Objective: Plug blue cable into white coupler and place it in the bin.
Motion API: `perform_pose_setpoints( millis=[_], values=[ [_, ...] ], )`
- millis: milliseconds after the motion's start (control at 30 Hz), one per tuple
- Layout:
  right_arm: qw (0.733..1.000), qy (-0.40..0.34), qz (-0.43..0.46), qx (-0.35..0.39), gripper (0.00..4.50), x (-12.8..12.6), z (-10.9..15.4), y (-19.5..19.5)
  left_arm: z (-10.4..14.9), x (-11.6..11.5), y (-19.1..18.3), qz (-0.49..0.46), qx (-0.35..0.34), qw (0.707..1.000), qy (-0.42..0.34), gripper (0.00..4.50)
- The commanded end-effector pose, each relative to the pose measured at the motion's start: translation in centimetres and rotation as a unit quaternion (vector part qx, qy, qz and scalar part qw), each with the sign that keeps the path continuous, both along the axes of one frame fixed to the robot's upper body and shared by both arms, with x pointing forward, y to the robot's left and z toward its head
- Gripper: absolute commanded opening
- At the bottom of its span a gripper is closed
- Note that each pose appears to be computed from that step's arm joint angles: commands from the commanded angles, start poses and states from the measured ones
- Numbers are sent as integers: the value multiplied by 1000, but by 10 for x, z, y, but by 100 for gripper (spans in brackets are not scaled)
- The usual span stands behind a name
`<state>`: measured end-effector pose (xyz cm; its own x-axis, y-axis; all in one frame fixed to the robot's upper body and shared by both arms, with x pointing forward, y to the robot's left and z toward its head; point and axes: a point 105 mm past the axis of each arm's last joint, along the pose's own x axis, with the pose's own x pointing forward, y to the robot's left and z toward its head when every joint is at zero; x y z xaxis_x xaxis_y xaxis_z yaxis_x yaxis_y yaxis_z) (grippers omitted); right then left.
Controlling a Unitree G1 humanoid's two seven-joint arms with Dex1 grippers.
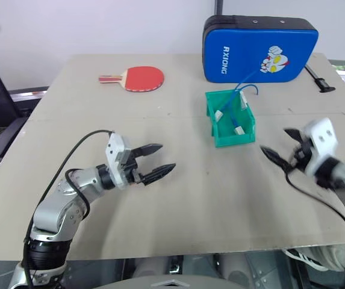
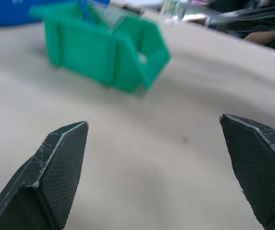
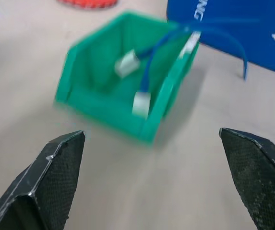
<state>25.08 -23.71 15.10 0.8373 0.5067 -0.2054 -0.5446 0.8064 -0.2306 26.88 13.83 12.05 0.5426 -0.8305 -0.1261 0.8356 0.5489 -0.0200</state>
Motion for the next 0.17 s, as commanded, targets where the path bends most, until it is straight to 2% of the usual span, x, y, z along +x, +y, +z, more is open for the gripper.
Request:
perform_pose_setpoints(
  millis=[33,167],
  values=[
    [998,-26,-10,-51,443,-33,8,-14,3,-11,24,11,20,1000,-7,450],
    [997,19,-29,-75,443,-57,-17,-32,-3,-20,37,10,20,1000,14,450]
  ],
)
